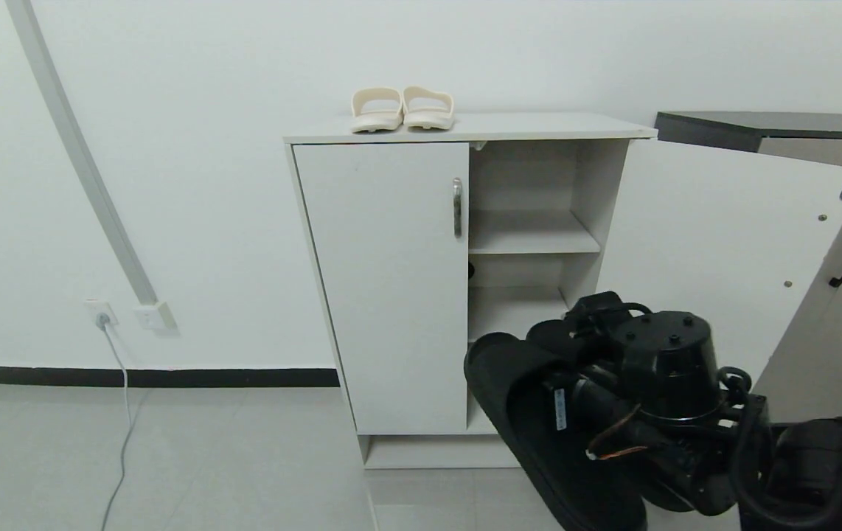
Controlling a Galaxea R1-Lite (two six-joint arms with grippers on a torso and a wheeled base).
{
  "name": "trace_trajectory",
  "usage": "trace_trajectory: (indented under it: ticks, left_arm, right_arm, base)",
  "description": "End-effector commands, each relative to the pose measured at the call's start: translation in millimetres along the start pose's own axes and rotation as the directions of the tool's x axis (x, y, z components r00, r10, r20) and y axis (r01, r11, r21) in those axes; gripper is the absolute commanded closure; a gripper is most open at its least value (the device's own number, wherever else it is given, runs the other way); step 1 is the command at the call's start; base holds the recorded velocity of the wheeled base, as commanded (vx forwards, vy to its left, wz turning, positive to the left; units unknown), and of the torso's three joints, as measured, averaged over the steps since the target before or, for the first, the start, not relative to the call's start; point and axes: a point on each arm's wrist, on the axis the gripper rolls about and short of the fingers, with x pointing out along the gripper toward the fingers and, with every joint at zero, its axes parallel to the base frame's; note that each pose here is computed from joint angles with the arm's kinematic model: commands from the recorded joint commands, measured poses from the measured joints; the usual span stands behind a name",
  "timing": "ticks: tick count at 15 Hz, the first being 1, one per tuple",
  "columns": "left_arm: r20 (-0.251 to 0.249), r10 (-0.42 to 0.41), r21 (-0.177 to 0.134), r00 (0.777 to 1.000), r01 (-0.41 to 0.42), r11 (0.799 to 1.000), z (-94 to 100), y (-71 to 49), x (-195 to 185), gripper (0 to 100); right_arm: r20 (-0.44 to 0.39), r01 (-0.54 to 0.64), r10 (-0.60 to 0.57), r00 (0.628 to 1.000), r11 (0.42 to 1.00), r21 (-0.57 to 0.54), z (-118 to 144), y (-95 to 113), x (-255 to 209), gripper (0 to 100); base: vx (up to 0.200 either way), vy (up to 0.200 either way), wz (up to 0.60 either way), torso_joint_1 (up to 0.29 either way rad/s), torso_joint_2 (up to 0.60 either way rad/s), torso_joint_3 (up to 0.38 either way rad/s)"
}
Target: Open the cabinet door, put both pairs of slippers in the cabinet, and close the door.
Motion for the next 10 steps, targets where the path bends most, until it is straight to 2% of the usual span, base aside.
trace_trajectory:
  ticks: [1,3,5,8,10]
  left_arm:
    - [-0.003,0.001,0.000,1.000,-0.001,1.000,0.0,0.0,0,100]
    - [-0.003,0.001,-0.002,1.000,-0.001,1.000,0.0,0.0,0,100]
    - [-0.003,0.001,0.000,1.000,-0.001,1.000,0.0,0.0,0,100]
    - [-0.003,0.001,-0.002,1.000,-0.001,1.000,0.0,0.0,0,100]
    - [-0.003,0.001,-0.002,1.000,-0.001,1.000,0.0,0.0,0,100]
  right_arm:
    - [-0.012,0.096,-0.096,0.995,0.995,-0.015,-10,30,24,100]
    - [0.001,0.217,-0.217,0.976,0.976,0.037,-19,40,54,100]
    - [0.014,0.322,-0.325,0.946,0.942,0.097,-24,39,83,100]
    - [0.008,0.340,-0.342,0.940,0.936,0.096,-30,39,91,100]
    - [0.009,0.341,-0.343,0.939,0.935,0.097,-29,38,91,100]
  base:
    - [0.000,0.000,0.00,0.000,0.00,0.000]
    - [0.000,0.000,0.00,0.000,0.00,0.000]
    - [0.000,0.000,0.00,0.000,0.00,0.000]
    - [0.000,0.000,0.00,0.000,0.00,0.000]
    - [0.000,-0.200,0.00,0.002,0.00,0.000]
